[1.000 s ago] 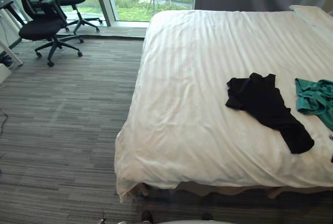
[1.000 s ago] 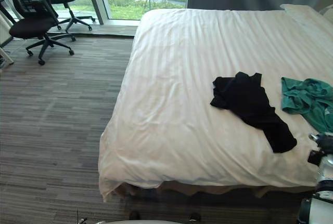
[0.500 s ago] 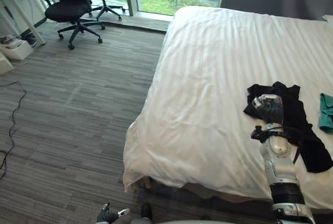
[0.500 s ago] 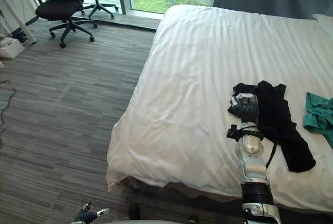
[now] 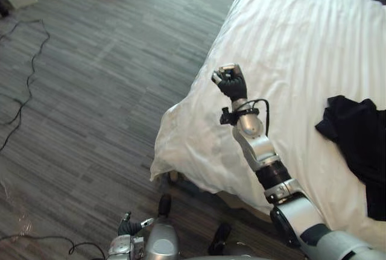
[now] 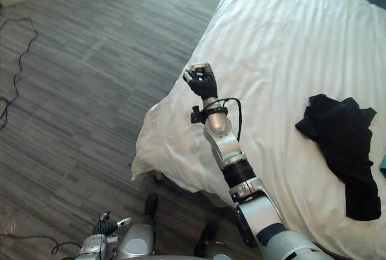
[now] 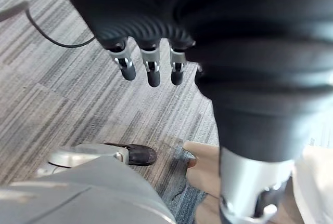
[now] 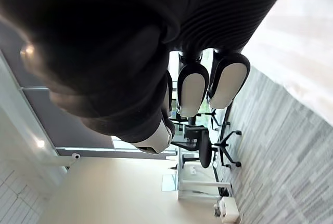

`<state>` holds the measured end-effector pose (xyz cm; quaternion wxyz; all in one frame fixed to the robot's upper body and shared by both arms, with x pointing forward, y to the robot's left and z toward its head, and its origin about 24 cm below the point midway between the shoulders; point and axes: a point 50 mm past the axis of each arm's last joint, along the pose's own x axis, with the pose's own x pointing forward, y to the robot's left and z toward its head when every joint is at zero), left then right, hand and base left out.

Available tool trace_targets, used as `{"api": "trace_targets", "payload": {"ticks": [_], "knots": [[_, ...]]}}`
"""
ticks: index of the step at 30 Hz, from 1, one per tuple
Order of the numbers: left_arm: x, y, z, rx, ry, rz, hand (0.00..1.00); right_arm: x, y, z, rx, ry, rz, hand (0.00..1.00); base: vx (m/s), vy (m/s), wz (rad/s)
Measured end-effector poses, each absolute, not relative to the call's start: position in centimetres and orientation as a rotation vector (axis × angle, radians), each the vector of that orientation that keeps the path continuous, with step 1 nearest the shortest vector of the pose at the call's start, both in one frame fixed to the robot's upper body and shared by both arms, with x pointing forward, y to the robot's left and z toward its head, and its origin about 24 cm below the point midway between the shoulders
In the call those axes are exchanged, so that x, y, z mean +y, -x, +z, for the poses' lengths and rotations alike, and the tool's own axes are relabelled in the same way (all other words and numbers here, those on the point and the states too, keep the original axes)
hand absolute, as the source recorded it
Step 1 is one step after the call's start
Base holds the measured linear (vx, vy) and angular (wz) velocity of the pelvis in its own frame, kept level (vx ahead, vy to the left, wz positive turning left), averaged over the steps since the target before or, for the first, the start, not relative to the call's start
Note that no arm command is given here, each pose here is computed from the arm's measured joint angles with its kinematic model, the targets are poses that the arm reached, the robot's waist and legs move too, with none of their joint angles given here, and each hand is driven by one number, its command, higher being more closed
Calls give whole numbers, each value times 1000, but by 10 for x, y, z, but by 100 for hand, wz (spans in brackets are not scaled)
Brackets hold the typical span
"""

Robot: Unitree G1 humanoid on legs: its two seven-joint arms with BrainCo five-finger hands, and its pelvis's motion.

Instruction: Tidy the bed and pick cloth on bed and put in laundry

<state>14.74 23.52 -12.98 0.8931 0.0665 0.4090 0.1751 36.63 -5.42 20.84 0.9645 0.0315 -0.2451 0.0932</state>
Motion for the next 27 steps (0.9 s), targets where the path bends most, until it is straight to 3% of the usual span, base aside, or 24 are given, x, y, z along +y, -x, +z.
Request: {"api": "trace_targets", "payload": {"ticks": [4,11,18,21,27], "knots": [[232,-172,-120,777,-116,355,0,-49,-375,236,-536,-70,197,100,-75,-14,20],[221,-212,-103,670,-97,318,0,-99,-394,250,-545,-61,23,100,-86,-22,13],[202,-241,-89,602,-100,250,0,-97,-389,273,-672,-97,36,100,-78,-37,-4],[199,-242,-90,601,-57,273,0,-77,-386,260,-639,-118,93,100,-18,-8,-8],[191,-244,-88,591,25,298,0,-36,-362,174,-447,-111,262,100,46,-20,-10]]}}
